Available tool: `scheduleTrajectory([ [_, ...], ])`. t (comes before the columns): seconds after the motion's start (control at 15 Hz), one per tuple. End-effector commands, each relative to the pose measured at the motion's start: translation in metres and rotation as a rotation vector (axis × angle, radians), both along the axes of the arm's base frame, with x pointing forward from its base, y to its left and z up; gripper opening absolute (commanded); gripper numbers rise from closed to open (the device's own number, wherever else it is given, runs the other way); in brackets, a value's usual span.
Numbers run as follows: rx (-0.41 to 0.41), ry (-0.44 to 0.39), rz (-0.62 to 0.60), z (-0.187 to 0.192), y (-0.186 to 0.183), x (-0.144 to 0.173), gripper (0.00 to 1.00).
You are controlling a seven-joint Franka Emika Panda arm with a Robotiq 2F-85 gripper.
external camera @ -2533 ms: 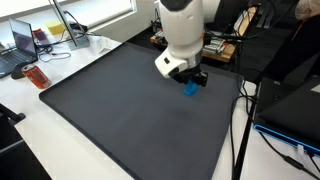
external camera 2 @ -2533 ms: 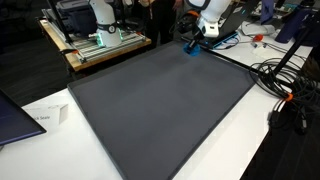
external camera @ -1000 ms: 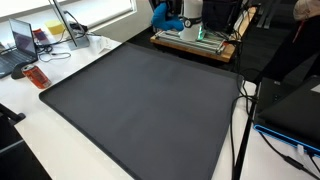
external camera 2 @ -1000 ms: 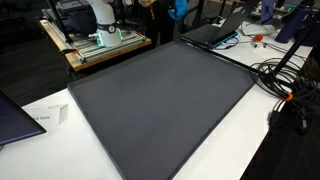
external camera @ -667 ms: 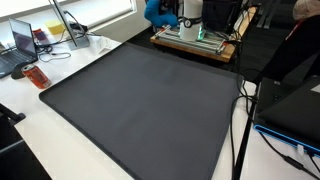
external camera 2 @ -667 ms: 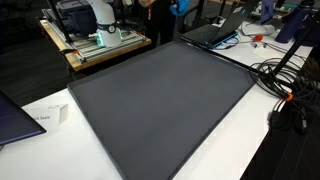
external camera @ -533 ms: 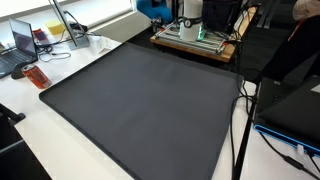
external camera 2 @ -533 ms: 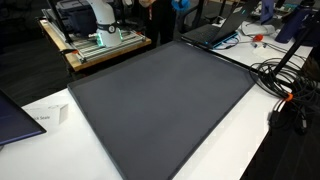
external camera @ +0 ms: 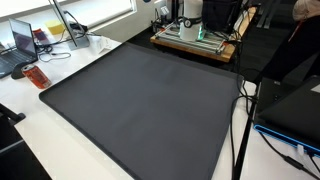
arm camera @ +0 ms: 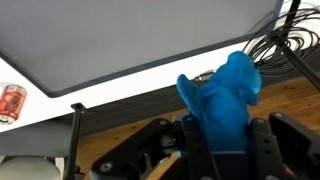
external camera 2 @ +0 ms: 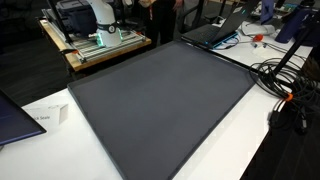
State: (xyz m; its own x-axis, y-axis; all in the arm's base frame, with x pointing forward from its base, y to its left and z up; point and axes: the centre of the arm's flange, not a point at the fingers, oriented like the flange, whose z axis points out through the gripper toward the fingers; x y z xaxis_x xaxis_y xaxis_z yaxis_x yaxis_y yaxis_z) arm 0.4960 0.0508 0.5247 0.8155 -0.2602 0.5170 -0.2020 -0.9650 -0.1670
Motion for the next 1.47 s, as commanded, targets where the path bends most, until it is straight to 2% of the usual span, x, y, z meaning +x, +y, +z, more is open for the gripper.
scheduleTrajectory([
  [0.0,-0.027,-0.083,-0.046,0.029,-0.006,0.003,0.01],
  [0.67,-0.106,-0.216,-0.06,0.11,-0.016,0.0,0.01],
  [0.93,-0.168,-0.289,-0.066,0.164,-0.024,-0.002,0.01],
  [1.4,-0.219,-0.412,-0.057,0.258,-0.016,-0.003,0.01],
])
